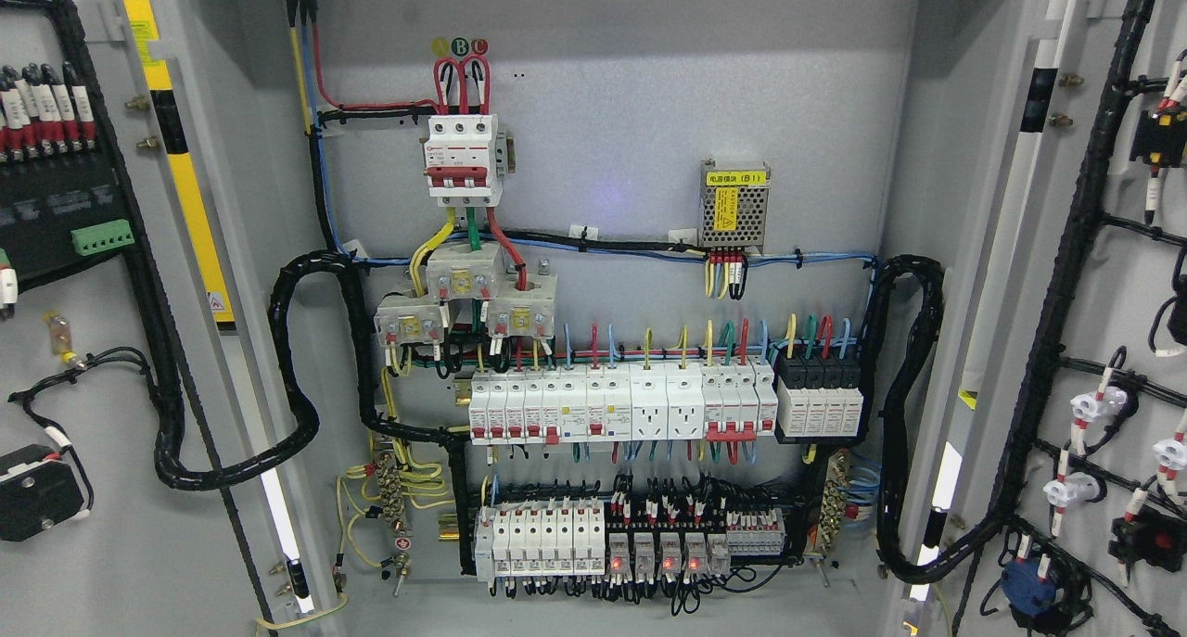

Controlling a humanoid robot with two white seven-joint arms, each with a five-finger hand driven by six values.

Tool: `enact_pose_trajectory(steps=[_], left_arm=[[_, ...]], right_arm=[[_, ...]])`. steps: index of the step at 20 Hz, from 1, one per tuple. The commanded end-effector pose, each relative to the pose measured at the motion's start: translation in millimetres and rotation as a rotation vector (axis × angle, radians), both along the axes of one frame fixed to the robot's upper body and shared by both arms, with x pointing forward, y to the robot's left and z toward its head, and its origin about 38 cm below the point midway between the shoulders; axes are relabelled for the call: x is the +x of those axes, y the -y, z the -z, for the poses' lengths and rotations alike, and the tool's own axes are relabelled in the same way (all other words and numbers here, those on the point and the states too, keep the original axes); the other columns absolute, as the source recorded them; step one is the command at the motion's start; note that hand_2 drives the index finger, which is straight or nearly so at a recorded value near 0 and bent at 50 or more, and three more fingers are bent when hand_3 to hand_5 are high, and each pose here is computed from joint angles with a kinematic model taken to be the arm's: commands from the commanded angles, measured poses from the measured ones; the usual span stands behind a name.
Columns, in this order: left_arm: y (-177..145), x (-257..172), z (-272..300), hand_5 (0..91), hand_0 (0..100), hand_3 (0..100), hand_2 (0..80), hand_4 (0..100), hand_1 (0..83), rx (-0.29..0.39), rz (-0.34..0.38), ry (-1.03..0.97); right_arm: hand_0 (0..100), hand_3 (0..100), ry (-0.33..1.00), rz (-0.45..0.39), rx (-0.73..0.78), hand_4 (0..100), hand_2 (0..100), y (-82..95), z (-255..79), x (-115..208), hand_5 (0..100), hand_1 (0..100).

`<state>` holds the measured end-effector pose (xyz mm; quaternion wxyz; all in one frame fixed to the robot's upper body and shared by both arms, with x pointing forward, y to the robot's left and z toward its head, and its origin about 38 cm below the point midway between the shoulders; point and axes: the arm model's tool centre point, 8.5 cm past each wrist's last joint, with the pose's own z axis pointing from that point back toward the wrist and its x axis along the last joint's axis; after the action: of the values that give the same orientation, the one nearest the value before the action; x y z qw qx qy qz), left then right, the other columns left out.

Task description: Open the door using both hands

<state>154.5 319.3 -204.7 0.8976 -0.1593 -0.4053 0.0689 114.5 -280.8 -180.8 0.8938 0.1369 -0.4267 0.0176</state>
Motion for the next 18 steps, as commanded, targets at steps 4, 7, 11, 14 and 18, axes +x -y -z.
enact_pose_trajectory(steps=[4,7,11,14,18], left_arm=[[6.0,-187.3,44.3,0.0,0,0,0.0,0,0.0,0.269,0.055,-0.723],[7.0,-192.5,45.0,0.0,0,0,0.0,0,0.0,0.264,0.055,-0.769],[7.0,-196.4,45.5,0.0,0,0,0.0,0,0.0,0.261,0.054,-0.817],[5.7,-195.4,45.5,0.0,0,0,0.0,0,0.0,0.268,0.069,-0.823],[3.8,-193.8,45.3,0.0,0,0,0.0,0,0.0,0.284,0.1,-0.821]], right_arm=[[22,0,-0.639,-0.062,-0.173,0,0,1.3,71.3,-124.1,0,0],[22,0,-0.694,-0.027,-0.25,0,0,10.3,73.1,-128.6,0,0],[22,0,-0.782,0.021,-0.341,0,0,22.0,74.6,-128.2,0,0],[22,0,-0.817,0.0,-0.358,0,0,23.5,75.1,-126.6,0,0],[22,0,-0.881,-0.051,-0.401,0,0,25.1,76.7,-132.6,0,0]])
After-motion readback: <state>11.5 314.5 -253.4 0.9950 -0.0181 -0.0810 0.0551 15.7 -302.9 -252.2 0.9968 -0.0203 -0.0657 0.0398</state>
